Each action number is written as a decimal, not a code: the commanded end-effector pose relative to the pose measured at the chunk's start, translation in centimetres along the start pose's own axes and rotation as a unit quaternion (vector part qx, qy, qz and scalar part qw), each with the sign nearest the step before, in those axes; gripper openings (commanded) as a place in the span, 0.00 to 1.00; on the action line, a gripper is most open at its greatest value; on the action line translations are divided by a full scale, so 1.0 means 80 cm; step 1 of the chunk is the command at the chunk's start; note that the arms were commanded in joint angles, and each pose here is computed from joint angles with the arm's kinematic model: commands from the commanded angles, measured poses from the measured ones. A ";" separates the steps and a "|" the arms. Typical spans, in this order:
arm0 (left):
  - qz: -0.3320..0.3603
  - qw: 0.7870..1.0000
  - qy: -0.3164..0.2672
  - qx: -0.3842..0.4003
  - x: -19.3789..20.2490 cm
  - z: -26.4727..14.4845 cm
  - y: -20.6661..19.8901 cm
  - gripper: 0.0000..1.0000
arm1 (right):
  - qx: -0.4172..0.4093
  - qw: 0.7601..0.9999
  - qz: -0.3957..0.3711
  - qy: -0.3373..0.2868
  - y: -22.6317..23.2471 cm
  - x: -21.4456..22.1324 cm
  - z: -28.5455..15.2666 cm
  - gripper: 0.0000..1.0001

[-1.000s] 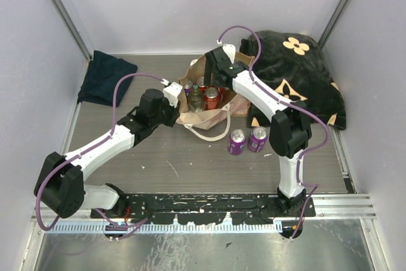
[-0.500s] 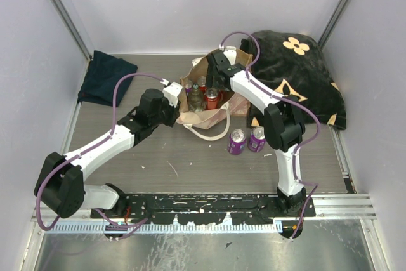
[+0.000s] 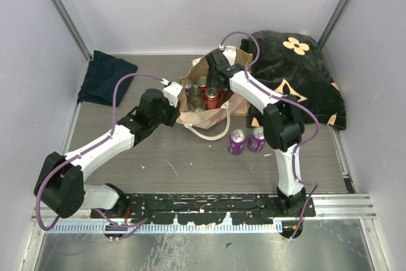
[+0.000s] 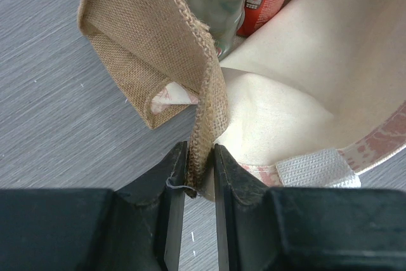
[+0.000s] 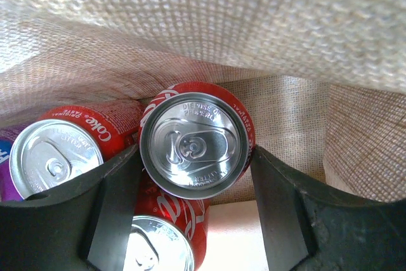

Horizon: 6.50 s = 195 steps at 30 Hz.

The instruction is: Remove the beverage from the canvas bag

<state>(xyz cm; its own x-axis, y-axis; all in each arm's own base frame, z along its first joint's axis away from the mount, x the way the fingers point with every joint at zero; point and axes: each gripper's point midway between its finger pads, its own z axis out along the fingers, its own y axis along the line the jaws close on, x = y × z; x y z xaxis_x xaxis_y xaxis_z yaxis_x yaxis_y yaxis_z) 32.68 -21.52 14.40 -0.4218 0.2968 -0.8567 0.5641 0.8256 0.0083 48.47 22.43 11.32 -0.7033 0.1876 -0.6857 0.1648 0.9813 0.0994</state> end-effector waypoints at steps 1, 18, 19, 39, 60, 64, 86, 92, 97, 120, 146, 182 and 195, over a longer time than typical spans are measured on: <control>0.008 0.999 0.036 -0.002 0.030 0.003 0.002 0.29 | -0.002 1.000 0.005 0.019 0.000 0.016 0.022 0.04; 0.008 1.000 0.026 -0.006 0.023 0.000 0.004 0.29 | -0.076 0.969 -0.006 -0.236 0.005 -0.172 -0.163 0.01; 0.008 1.000 0.025 -0.006 0.022 -0.001 0.004 0.29 | -0.083 0.966 -0.005 -0.246 0.005 -0.177 -0.173 0.01; 0.005 1.000 0.024 -0.001 0.019 0.002 0.001 0.30 | -0.246 0.904 -0.164 -0.310 0.056 -0.047 -0.407 0.01; 0.003 1.000 0.025 -0.004 0.022 -0.001 0.002 0.30 | -0.272 0.932 -0.214 -0.105 0.025 0.182 -0.308 0.01; 0.003 1.000 0.027 -0.005 0.023 0.000 0.002 0.30 | -0.273 0.931 -0.218 -0.105 0.027 0.192 -0.296 0.01; 0.007 0.999 0.031 -0.002 0.027 0.002 -0.001 0.32 | -0.241 0.944 -0.180 -0.137 0.033 0.208 -0.243 0.01; 0.011 0.999 0.030 -0.004 0.026 0.000 -0.001 0.33 | -0.238 0.946 -0.183 -0.123 0.029 0.215 -0.241 0.41; 0.013 0.999 0.031 -0.005 0.026 -0.001 0.000 0.33 | -0.224 0.949 -0.199 -0.100 0.016 0.216 -0.250 0.99; 0.010 1.000 0.029 0.000 0.027 0.002 -0.003 0.34 | -0.177 0.958 -0.159 -0.158 0.051 -0.042 -0.240 1.00; 0.021 0.999 0.029 -0.010 0.024 0.000 0.003 0.34 | -0.139 0.968 -0.207 -0.006 0.035 0.053 -0.050 1.00; 0.026 0.999 0.028 -0.012 0.024 0.000 0.005 0.34 | -0.171 0.919 -0.094 -0.343 0.009 -0.148 -0.337 0.01; 0.022 0.999 0.029 -0.020 0.027 0.002 0.008 0.35 | -0.091 0.955 -0.093 -0.268 -0.075 0.049 -0.399 0.01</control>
<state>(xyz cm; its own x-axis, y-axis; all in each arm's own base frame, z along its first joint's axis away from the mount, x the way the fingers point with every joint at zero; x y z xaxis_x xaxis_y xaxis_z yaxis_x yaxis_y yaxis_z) 32.63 -21.44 14.28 -0.4061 0.3287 -0.8527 0.5724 0.8188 0.0431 25.43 23.11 32.55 -0.1991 -0.0960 -0.9753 -0.2593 0.9649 -0.0420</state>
